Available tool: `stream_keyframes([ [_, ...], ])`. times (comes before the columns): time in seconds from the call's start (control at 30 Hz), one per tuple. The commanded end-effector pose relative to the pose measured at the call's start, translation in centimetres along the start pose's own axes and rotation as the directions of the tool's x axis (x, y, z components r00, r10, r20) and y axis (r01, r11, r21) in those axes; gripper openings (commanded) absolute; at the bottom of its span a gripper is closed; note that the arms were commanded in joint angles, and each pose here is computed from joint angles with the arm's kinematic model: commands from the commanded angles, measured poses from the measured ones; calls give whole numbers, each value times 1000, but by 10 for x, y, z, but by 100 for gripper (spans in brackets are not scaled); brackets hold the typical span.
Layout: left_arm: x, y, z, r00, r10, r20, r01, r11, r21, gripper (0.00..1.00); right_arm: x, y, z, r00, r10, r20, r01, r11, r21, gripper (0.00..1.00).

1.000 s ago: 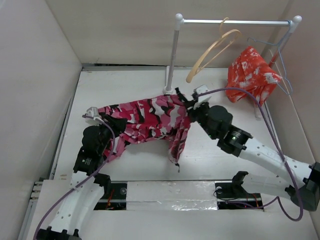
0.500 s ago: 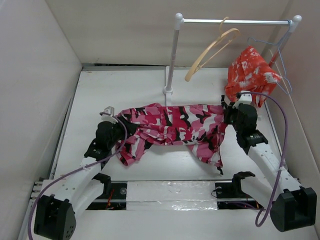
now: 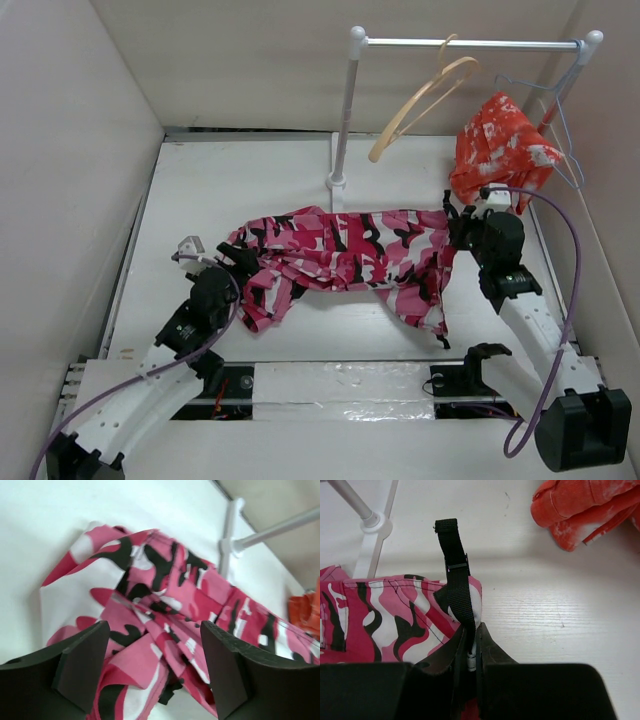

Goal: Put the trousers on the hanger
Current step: Flatten out the trousers at the center of the board.

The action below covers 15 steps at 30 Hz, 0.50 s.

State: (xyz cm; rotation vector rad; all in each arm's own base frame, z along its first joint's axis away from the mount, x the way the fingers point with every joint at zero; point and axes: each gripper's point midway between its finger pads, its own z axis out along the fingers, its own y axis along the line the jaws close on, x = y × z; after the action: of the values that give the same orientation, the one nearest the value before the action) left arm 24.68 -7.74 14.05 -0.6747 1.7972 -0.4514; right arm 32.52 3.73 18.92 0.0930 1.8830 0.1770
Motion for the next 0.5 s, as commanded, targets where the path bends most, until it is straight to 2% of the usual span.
stream_keyframes([
  [0.0, 20, 35, 8, 999, 29, -45, -36, 986, -165, 70, -28, -1, -3, 995, 3, 98, -3, 1000, -4, 4],
  [0.07, 26, 44, 10, 998, -3, -59, -11, 971, -240, 65, -28, -6, -5, 995, 7, 95, -8, 1000, 7, 4],
  [0.1, 29, 55, 12, 998, 13, -63, -31, 954, -298, 58, -29, -6, -5, 995, 6, 98, -7, 1000, 6, 4],
  [0.13, 30, 58, 13, 998, 7, -57, -25, 948, -316, 55, -30, -10, -6, 995, 5, 104, -7, 1000, 17, 4],
  [0.4, 29, 76, 26, 999, 5, -52, -25, 924, -381, 53, -37, -19, -4, 992, 29, 119, -30, 1000, 1, 4],
  [0.47, 25, 76, 35, 998, 25, -62, -46, 929, -366, 49, -34, -21, -3, 994, 30, 109, -31, 1000, 4, 3],
])
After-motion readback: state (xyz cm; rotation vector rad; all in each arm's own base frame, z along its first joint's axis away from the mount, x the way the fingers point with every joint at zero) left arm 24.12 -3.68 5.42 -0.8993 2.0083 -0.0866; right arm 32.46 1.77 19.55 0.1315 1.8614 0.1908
